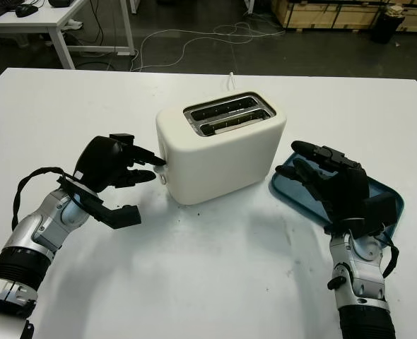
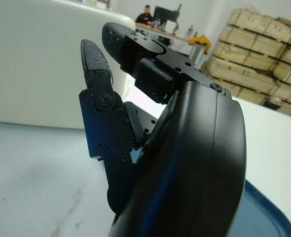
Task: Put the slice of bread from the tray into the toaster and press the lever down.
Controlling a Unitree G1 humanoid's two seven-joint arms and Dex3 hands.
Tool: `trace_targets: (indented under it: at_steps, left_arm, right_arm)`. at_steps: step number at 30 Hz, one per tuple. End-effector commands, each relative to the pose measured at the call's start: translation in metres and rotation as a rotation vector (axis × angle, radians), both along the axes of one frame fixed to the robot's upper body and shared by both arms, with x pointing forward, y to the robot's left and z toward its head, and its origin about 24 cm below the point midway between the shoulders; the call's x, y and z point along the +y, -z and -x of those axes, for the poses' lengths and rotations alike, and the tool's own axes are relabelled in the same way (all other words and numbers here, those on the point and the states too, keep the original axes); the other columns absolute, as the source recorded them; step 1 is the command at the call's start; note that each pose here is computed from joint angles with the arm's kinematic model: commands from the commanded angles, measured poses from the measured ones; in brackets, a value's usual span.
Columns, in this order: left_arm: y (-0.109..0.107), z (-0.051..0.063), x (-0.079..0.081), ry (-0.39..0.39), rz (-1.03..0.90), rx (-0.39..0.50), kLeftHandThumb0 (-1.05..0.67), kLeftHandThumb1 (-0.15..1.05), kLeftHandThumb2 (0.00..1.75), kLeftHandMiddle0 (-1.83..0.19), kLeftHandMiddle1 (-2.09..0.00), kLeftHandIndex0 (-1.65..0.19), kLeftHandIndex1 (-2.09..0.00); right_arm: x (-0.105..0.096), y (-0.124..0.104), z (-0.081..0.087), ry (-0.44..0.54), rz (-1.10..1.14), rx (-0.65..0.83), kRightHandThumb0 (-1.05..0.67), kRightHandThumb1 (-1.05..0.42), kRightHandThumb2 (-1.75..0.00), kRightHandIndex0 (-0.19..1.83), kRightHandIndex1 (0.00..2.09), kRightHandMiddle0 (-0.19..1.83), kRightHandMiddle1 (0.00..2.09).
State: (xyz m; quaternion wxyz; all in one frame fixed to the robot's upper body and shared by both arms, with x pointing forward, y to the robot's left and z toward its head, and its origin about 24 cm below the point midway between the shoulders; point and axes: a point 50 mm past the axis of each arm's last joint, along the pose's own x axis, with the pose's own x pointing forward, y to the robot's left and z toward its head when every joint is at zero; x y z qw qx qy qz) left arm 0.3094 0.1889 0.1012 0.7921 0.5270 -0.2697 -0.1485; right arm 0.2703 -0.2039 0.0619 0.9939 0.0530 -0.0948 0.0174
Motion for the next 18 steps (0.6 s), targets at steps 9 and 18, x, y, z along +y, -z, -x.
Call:
trace_targets:
  at_steps: [9, 18]
  left_arm:
    - [0.043, 0.017, -0.04, 0.216, -0.206, 0.164, -0.36, 0.84, 0.0, -0.73, -1.67, -1.26, -0.01]
    - [0.014, 0.004, -0.039, 0.22, -0.235, 0.05, -0.43, 0.87, 0.01, -0.84, -1.45, -1.32, -0.03]
  right_arm:
    - [0.002, -0.005, -0.001, 0.027, 0.005, -0.027, -0.42, -0.92, 0.0, 1.33, 0.0, 1.14, 0.0]
    - [0.0, -0.003, -0.001, 0.024, -0.009, -0.023, -0.43, -0.91, 0.0, 1.34, 0.01, 1.14, 0.0]
